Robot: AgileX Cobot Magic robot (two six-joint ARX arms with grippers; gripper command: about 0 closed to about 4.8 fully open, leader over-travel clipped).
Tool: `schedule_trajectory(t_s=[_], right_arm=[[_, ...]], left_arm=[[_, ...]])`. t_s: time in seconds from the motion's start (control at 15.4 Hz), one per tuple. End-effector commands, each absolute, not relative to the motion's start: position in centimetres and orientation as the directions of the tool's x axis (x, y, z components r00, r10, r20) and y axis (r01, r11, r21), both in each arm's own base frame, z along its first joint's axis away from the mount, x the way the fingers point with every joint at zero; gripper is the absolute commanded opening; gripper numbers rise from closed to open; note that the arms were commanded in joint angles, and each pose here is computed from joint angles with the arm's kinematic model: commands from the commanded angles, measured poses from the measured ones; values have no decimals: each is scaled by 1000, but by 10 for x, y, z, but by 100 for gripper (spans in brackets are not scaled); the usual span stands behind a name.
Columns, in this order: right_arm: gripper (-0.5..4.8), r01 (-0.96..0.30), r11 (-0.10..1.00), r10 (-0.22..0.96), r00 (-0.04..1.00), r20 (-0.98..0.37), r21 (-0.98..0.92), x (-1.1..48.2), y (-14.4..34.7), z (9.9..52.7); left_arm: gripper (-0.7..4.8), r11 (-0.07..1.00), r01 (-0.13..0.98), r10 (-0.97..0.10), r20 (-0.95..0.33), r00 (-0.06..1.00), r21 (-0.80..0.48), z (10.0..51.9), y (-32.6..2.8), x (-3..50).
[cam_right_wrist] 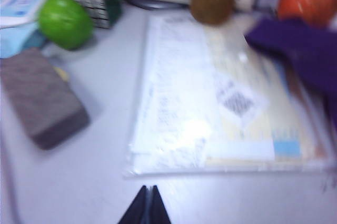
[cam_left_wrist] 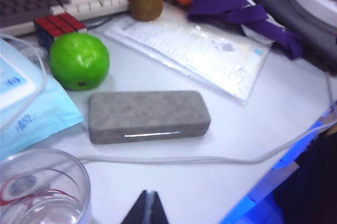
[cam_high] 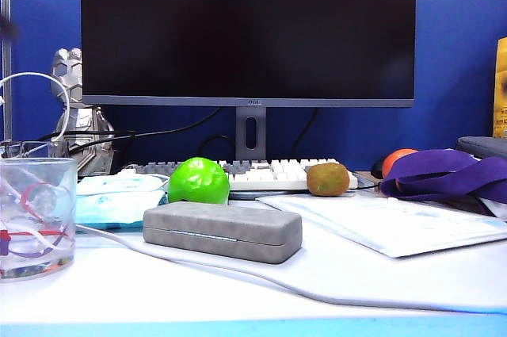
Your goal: Pick up the glasses, fold the temples of the glasses, place the glasses into the glasses case, and finally close the glasses case.
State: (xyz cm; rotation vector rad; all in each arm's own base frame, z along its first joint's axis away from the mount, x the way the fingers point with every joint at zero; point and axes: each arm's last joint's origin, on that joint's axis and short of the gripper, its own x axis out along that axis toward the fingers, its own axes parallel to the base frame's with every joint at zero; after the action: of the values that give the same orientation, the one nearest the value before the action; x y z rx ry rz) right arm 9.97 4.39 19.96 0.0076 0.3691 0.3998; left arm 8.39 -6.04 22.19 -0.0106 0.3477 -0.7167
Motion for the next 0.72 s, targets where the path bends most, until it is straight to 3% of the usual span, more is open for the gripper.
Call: schedule_trajectory(t_s=[0.07, 0.46, 0.72], right_arm=[[-1, -366, 925, 379, 885, -271, 100, 100, 43, 194], [0, -386, 916, 401, 861, -311, 114, 98, 44, 188], [-1, -385, 916, 401, 862, -311, 113, 98, 44, 188]], left_arm=[[-5, 755, 635, -653, -291, 700, -166, 200, -64, 89], [-5, 753, 631, -657, -261, 708, -186, 152, -66, 93], [-5, 776, 615, -630, -179, 755, -139, 151, -66, 95]])
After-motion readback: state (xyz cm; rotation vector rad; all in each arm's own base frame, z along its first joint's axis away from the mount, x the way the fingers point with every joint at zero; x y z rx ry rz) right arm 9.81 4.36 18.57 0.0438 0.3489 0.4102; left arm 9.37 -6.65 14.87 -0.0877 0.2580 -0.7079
